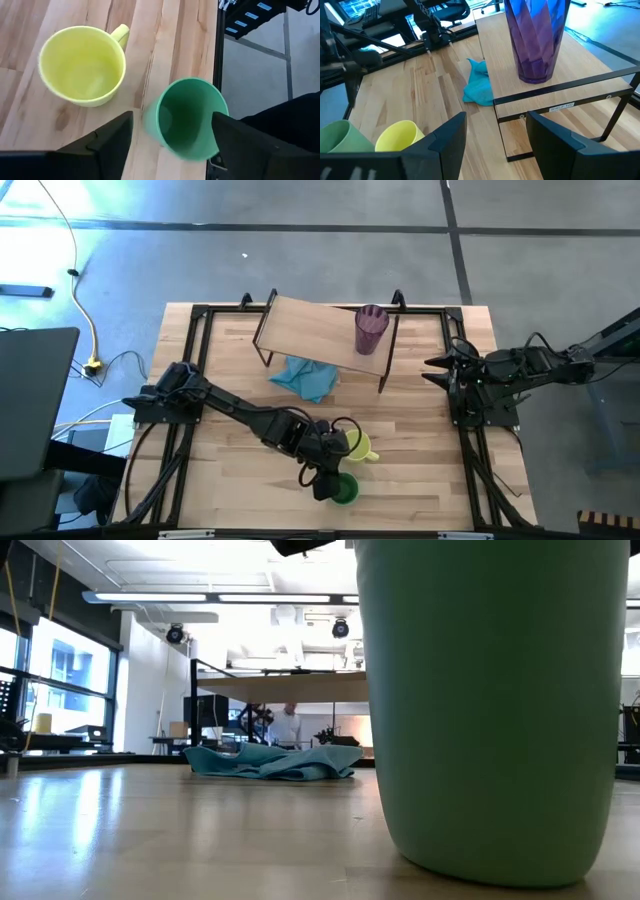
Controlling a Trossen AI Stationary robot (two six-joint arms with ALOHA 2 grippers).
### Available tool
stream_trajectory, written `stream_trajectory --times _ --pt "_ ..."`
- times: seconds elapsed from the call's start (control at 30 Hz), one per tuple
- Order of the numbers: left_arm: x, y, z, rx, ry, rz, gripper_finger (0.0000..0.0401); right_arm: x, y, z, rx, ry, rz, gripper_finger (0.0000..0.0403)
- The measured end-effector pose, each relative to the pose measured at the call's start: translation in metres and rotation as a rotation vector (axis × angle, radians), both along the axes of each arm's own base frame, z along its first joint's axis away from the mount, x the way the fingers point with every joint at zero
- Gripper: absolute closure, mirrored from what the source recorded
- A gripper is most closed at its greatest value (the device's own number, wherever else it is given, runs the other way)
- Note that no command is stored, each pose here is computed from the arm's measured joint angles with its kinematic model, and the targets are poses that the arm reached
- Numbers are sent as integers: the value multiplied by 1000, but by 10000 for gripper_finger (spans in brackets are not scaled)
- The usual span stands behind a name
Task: Stack small to large cups/mugs on shelf
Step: Put the green cup on the shelf
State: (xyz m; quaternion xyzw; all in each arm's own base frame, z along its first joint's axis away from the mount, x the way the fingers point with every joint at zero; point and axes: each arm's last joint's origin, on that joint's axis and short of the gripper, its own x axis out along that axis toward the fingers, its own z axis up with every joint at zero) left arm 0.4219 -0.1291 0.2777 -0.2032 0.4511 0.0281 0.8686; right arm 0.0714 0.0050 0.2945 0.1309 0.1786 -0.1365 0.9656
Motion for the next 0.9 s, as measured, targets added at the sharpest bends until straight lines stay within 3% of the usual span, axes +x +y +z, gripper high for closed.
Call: stream_trajectory --times 0.23,0.57,0.9 --pt "13 -5 -32 -86 81 -25 143 0 0 0 1 1 0 206" --pt "16 5 -33 -72 85 17 195 0 0 -1 8 5 -3 206" --pt "16 9 -34 -61 85 13 222 0 0 -1 8 6 -3 206"
